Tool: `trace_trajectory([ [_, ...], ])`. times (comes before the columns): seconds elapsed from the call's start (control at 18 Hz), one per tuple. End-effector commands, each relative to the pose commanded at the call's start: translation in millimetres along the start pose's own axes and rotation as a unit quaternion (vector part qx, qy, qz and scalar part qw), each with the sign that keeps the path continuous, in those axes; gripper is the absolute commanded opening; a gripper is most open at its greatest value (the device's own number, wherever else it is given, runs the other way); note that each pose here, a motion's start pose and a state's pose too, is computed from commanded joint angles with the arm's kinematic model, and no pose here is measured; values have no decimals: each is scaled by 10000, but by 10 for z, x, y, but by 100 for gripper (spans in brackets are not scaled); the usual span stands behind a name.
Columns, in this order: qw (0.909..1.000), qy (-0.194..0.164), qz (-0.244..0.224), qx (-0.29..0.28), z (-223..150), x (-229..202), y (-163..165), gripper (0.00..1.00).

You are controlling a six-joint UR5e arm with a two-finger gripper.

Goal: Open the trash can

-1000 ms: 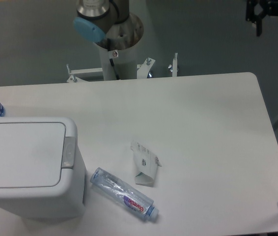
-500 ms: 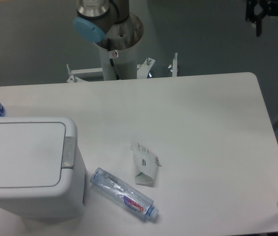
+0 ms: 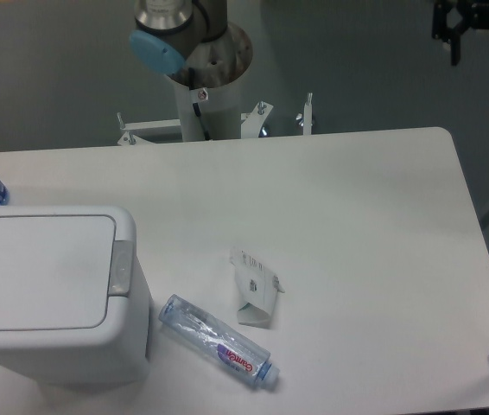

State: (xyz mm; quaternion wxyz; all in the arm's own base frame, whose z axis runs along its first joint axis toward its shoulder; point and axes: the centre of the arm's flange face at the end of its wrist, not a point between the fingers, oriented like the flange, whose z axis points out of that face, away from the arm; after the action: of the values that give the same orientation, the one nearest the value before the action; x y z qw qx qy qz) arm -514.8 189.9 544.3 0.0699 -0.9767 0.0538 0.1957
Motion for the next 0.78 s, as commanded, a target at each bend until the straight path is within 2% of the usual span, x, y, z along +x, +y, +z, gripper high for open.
trace_trajectory([
  [0.11, 9997, 4, -175, 198, 2, -6, -39, 100],
  [0.22, 9966, 34, -625, 542, -3, -6, -108, 100],
  [0.33, 9931, 68, -1001, 602, 5, -8, -119, 100],
  [0.61, 9899, 40, -1263, 644, 13, -32, -201, 100],
  [0.78, 9799, 96, -1837, 769, 36, -4, -468, 100],
])
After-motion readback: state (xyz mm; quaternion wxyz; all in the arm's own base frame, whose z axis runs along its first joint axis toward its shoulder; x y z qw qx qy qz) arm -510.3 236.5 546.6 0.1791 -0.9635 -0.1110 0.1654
